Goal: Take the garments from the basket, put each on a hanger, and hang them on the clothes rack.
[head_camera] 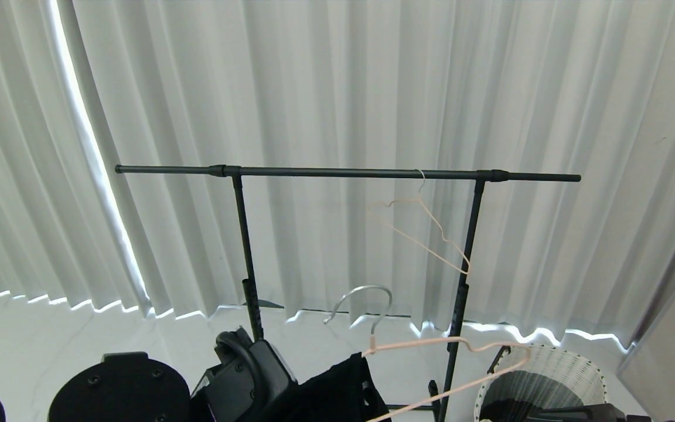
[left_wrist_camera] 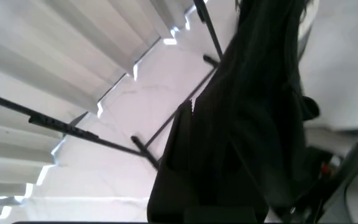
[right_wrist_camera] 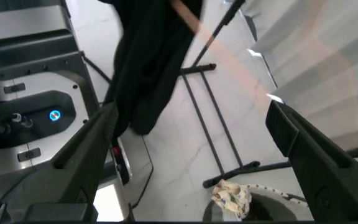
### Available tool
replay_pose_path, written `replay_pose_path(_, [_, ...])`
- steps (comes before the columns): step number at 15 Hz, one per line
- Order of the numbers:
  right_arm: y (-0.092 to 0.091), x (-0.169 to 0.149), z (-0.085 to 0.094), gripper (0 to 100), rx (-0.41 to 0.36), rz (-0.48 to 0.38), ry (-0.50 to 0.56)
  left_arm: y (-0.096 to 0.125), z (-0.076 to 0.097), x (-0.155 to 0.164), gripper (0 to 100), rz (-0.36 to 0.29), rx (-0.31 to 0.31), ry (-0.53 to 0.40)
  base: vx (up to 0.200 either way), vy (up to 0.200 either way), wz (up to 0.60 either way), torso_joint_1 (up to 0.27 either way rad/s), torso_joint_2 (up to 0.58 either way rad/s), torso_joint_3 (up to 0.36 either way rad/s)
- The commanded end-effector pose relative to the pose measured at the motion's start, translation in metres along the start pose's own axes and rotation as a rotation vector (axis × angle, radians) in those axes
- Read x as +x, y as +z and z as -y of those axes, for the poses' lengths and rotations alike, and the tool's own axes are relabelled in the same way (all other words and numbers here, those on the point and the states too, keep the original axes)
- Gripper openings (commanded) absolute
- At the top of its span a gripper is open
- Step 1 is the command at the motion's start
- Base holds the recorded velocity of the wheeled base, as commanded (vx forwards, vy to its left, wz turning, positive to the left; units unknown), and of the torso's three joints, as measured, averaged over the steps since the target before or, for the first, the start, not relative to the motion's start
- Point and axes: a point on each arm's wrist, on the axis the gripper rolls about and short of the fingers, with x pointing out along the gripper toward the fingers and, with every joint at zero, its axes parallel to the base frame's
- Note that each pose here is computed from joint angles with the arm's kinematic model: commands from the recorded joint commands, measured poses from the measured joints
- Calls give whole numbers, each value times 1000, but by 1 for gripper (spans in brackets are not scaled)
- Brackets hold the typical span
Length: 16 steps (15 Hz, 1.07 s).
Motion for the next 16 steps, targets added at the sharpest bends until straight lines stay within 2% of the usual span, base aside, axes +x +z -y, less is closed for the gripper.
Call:
replay_pose_path(1, [-7, 1, 2, 100, 21, -26, -15, 10, -4, 1, 0, 28, -31, 33, 0, 0, 0, 0, 0, 0])
replay_pose_path(3, [-6, 2, 3, 100, 77, -31, -20, 23, -6, 2, 0, 68, -75, 43, 0, 0, 0, 0, 0, 0])
replay_pose_path(7, [-7, 24, 6, 100, 218, -123, -54, 53, -9, 4, 0, 160, -91, 50, 0, 0, 0, 0, 0, 0])
replay_pose_path(9, [5, 41, 12, 100, 321, -103, -76, 54, -8, 3, 0, 166, -86, 44, 0, 0, 0, 0, 0, 0])
replay_pose_path(11, [16, 65, 18, 100, 389, -81, -147, 55, -7, 3, 0, 169, -85, 42, 0, 0, 0, 0, 0, 0])
replay_pose_path(16, [19, 94, 23, 100, 400, -88, -174, 59, -8, 3, 0, 183, -91, 45, 0, 0, 0, 0, 0, 0])
